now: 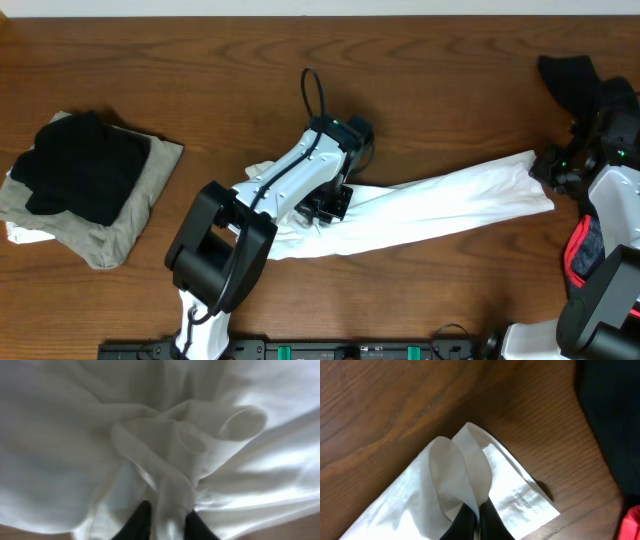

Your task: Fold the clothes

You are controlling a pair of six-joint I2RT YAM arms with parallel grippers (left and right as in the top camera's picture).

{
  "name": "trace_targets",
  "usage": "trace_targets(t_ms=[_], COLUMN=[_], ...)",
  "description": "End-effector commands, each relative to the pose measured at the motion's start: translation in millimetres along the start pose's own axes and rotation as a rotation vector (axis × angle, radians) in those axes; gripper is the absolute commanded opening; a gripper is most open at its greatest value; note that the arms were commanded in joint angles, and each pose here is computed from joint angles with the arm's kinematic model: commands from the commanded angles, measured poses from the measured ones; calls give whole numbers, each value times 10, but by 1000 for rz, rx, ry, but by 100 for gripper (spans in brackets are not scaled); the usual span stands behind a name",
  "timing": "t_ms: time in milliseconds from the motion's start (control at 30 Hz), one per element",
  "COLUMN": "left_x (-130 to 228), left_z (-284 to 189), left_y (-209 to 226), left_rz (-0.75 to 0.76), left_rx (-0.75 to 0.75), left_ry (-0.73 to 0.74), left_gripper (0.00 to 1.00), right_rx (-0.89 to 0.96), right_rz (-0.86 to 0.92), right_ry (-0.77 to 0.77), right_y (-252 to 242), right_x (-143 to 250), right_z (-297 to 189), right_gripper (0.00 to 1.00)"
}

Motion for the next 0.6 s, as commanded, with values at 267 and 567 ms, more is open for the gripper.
trace_targets(t_ms=[267,567], left_x=[164,380], left_z=[-39,-62], left_y=[-96,-82], left_rz=[-34,-89], left_rx=[79,66], left_ry=[62,165], left_gripper=[32,41], right_rx=[46,46], right_rz=[29,28], right_ry=[-37,-38], right_y=[-84,-83], right_x=[-81,-82], right_z=[15,15], right_gripper=[5,8])
Point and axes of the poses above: each gripper's point midway between its finger pads, its own z axis out along the fingers, its own y axis along the line the jaws close on, x = y × z, the point moved 3 cm from there along -z, back along the fingers, and after that the axes turned 12 degrees about z, right-handed, at the moved point
